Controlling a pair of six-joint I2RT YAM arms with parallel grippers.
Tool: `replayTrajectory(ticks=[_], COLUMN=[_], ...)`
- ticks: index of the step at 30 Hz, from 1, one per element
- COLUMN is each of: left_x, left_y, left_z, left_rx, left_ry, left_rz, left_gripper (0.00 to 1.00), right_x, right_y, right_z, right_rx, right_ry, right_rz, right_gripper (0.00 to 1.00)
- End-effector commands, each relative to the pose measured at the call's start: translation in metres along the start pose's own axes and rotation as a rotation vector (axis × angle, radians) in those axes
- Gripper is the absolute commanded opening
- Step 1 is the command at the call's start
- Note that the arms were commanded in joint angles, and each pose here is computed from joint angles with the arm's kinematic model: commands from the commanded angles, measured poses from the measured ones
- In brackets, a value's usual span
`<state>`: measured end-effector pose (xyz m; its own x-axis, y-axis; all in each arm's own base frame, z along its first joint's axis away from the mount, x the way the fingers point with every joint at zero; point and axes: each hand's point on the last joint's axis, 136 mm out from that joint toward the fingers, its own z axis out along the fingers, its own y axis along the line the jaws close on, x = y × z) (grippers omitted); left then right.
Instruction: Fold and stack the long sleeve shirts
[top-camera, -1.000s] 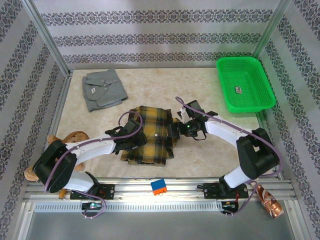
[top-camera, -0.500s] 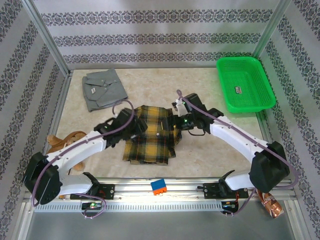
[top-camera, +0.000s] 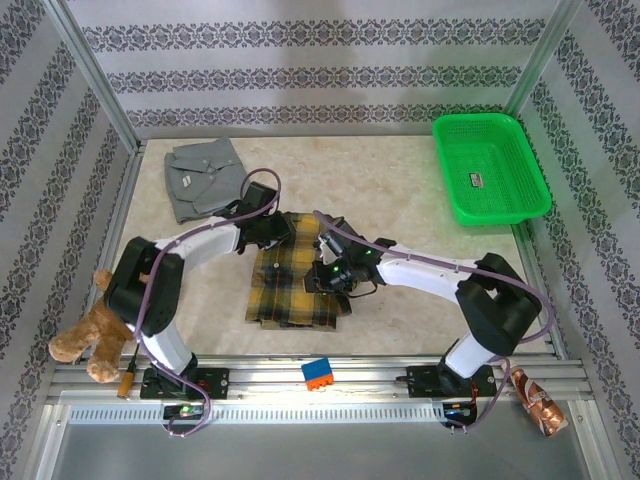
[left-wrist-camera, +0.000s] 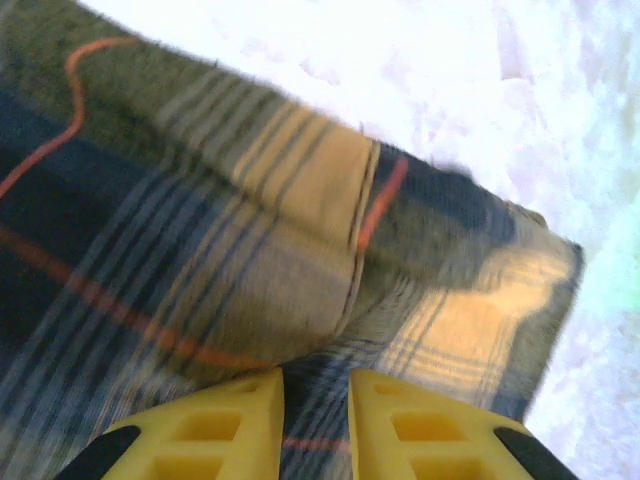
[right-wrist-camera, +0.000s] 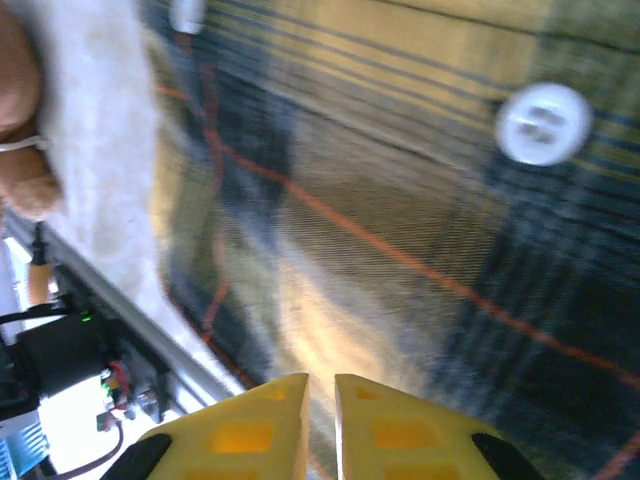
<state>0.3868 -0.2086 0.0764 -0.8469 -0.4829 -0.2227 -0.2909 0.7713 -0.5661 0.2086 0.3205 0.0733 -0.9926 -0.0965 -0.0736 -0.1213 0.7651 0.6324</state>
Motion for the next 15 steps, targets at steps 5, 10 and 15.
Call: replayTrajectory(ticks=[5, 10, 15], left_x=[-0.017, -0.01, -0.019], left_y=[0.02, 0.011, -0.022], left_z=[0.041, 0.055, 0.013], left_rx=[-0.108, -0.047, 0.044], left_ry=[-0.038, -0.029, -0.085], left_rz=[0.074, 0.069, 0.083], left_gripper=[0.23, 0.25, 0.39], right_x=[0.022, 0.026, 0.012], right_y=[-0.079, -0.094, -0.066], right_z=[0.028, 0.026, 0.006], right_rx=[0.267, 0.314, 0.26], right_ry=[0.039, 0.014, -0.033], right_rz=[0.141, 0.172, 0.13], right_gripper=[0.08, 0.09, 0.2])
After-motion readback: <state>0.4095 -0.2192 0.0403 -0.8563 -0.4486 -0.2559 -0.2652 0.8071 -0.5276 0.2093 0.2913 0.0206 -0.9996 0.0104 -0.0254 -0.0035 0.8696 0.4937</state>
